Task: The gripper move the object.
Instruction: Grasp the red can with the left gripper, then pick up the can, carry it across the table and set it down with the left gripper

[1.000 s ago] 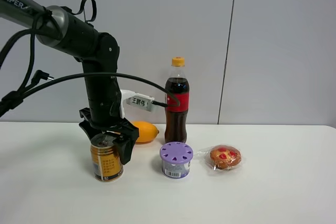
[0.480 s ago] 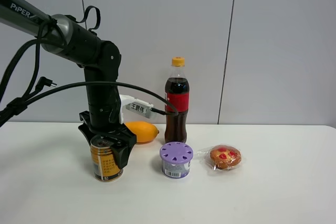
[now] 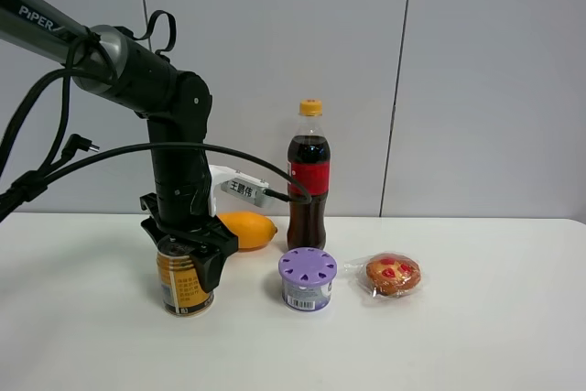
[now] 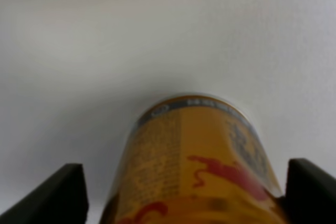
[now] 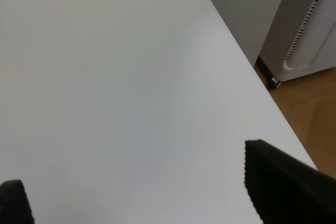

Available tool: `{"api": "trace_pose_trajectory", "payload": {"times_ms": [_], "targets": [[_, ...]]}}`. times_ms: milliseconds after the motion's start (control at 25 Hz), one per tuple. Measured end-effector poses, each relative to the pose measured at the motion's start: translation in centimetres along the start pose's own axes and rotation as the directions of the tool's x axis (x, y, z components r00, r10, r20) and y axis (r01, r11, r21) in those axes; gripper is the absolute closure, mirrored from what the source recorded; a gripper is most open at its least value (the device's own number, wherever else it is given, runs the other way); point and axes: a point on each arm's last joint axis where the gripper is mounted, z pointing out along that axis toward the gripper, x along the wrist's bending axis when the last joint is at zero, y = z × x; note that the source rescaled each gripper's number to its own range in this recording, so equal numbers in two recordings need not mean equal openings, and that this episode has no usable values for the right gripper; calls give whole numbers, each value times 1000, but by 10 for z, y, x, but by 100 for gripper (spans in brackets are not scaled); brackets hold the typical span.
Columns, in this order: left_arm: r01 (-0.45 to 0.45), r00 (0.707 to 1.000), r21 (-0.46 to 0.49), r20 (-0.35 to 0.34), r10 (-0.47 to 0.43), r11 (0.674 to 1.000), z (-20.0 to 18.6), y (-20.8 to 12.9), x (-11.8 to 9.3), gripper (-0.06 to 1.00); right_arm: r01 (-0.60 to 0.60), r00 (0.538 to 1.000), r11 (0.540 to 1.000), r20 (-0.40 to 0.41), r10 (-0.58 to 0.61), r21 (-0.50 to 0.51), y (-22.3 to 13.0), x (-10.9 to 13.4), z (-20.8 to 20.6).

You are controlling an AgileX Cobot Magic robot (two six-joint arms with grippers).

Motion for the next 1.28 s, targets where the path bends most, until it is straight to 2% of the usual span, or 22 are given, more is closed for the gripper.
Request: {"api": "trace_pose_trajectory", "payload": {"times_ms": [120,200,600,880,1280], "targets": [[-4,1000,1,-4,4,1000,0,0,0,91,0,1000,1000,0,0,0,0,0,0],[-8,1000,1,-5,8,1000,0,0,0,94,0,1000,1000,0,0,0,0,0,0],[-9,1000,11,-6,9,1000,0,-1,0,94,0,1000,1000,0,0,0,0,0,0],[-15,1000,61,-3,15,998,-2,-6,0,94,0,1000,1000,0,0,0,0,0,0],[-13,1000,43,-10,13,999,-66,-4,1,94,0,1000,1000,0,0,0,0,0,0]]}}
